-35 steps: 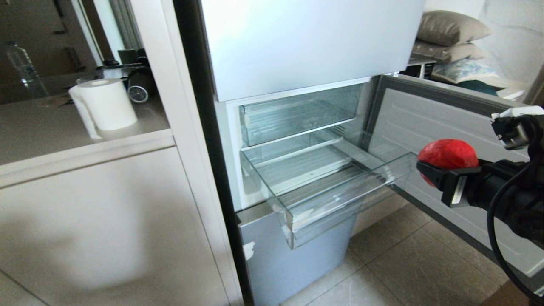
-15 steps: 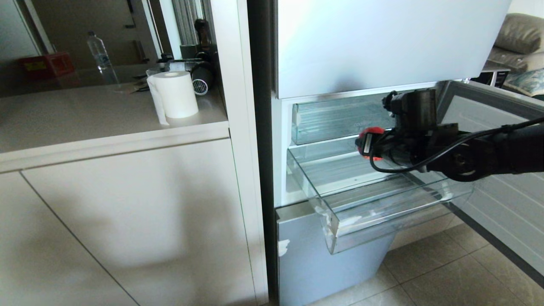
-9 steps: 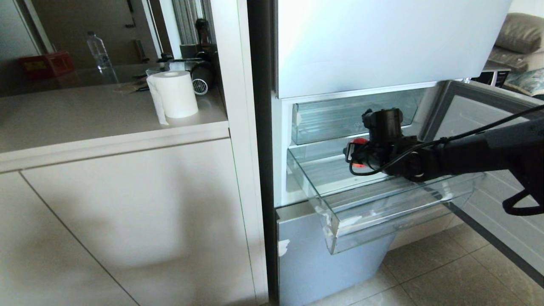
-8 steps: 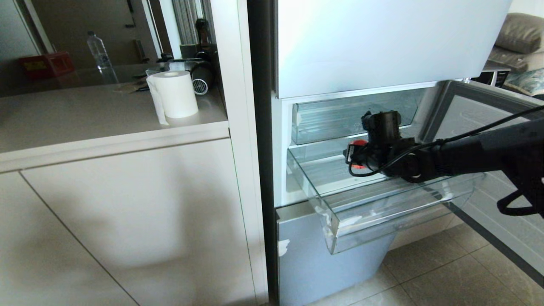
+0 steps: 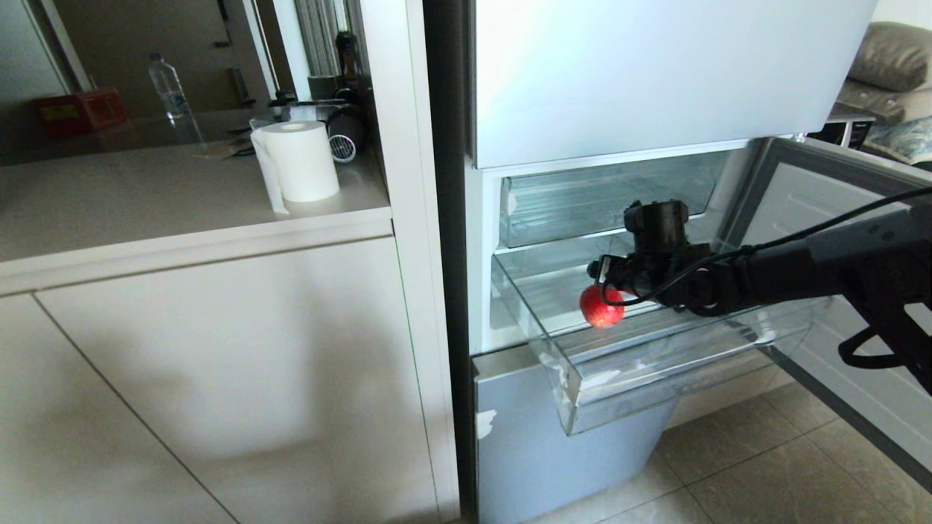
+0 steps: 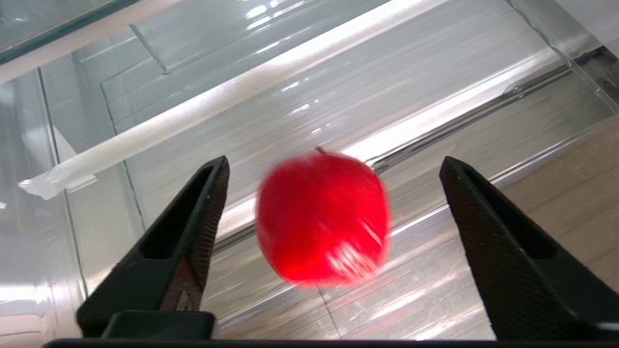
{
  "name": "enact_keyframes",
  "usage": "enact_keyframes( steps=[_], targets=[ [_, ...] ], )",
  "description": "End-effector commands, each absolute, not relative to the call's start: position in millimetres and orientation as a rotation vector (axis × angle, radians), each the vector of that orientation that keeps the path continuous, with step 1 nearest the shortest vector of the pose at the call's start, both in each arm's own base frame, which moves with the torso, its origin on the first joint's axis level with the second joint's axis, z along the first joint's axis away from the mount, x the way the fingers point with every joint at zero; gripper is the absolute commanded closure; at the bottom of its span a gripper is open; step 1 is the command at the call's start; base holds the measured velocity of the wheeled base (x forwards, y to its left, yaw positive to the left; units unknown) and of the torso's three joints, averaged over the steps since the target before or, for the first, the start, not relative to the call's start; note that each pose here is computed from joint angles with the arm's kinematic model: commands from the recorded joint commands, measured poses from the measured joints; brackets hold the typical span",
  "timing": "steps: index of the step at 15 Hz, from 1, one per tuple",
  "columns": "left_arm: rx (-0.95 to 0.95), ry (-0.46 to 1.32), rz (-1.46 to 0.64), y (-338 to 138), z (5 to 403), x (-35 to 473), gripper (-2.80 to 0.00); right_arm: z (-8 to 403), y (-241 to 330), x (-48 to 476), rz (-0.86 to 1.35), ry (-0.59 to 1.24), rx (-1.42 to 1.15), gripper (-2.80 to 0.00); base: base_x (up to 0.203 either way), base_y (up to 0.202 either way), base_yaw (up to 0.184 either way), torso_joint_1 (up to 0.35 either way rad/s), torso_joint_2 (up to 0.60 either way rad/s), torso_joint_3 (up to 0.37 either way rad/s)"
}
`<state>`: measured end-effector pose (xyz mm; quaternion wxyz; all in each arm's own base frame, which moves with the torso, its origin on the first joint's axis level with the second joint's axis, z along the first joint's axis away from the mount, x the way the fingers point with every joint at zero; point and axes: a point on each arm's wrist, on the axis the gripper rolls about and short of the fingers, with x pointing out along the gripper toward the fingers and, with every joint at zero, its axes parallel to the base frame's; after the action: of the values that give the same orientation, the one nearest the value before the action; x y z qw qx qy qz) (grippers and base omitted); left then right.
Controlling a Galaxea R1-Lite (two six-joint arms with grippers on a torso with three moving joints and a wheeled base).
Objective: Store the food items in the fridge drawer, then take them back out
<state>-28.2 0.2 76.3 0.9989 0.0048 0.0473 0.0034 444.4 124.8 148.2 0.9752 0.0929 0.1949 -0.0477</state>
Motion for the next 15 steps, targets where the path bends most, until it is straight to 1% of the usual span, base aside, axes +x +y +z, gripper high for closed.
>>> enact_keyframes(
  steps=[1,3,4,7,8,10,12,15],
  targets=[
    [0.01,0.097,0.007,0.3,76.4,-28.1,0.0,150.3,124.9,443.6,-0.096,0.388,0.19,-2.8,0.0,0.0,0.0,0.0,0.0,0.0],
    [0.01,0.097,0.007,0.3,76.4,-28.1,0.0,155.9,123.9,440.6,-0.097,0.378,0.198,-2.8,0.0,0.0,0.0,0.0,0.0,0.0],
    [0.01,0.097,0.007,0.3,76.4,-28.1,0.0,165.7,122.8,435.5,-0.096,0.362,0.214,-2.8,0.0,0.0,0.0,0.0,0.0,0.0],
    [0.01,0.098,0.007,0.3,76.3,-28.1,0.0,219.5,114.9,398.2,-0.077,0.277,0.268,-2.8,0.0,0.0,0.0,0.0,0.0,0.0],
    [0.01,0.097,0.007,0.3,76.4,-28.1,0.0,242.6,109.6,375.1,-0.067,0.244,0.282,0.0,0.0,0.0,0.0,0.0,0.0,0.0],
    [0.01,0.097,0.007,0.3,76.4,-28.1,0.0,277.4,97.9,325.2,-0.046,0.19,0.302,0.0,0.0,0.0,0.0,0.0,0.0,0.0],
    [0.01,0.097,0.007,0.3,76.4,-28.1,0.0,306.7,80.3,264.6,-0.025,0.119,0.323,0.0,0.0,0.0,0.0,0.0,0.0,0.0],
    [0.01,0.097,0.007,0.3,76.4,-28.1,0.0,328.9,46.2,175.4,-0.039,0.048,0.34,0.0,0.0,0.0,0.0,0.0,0.0,0.0]
  ],
)
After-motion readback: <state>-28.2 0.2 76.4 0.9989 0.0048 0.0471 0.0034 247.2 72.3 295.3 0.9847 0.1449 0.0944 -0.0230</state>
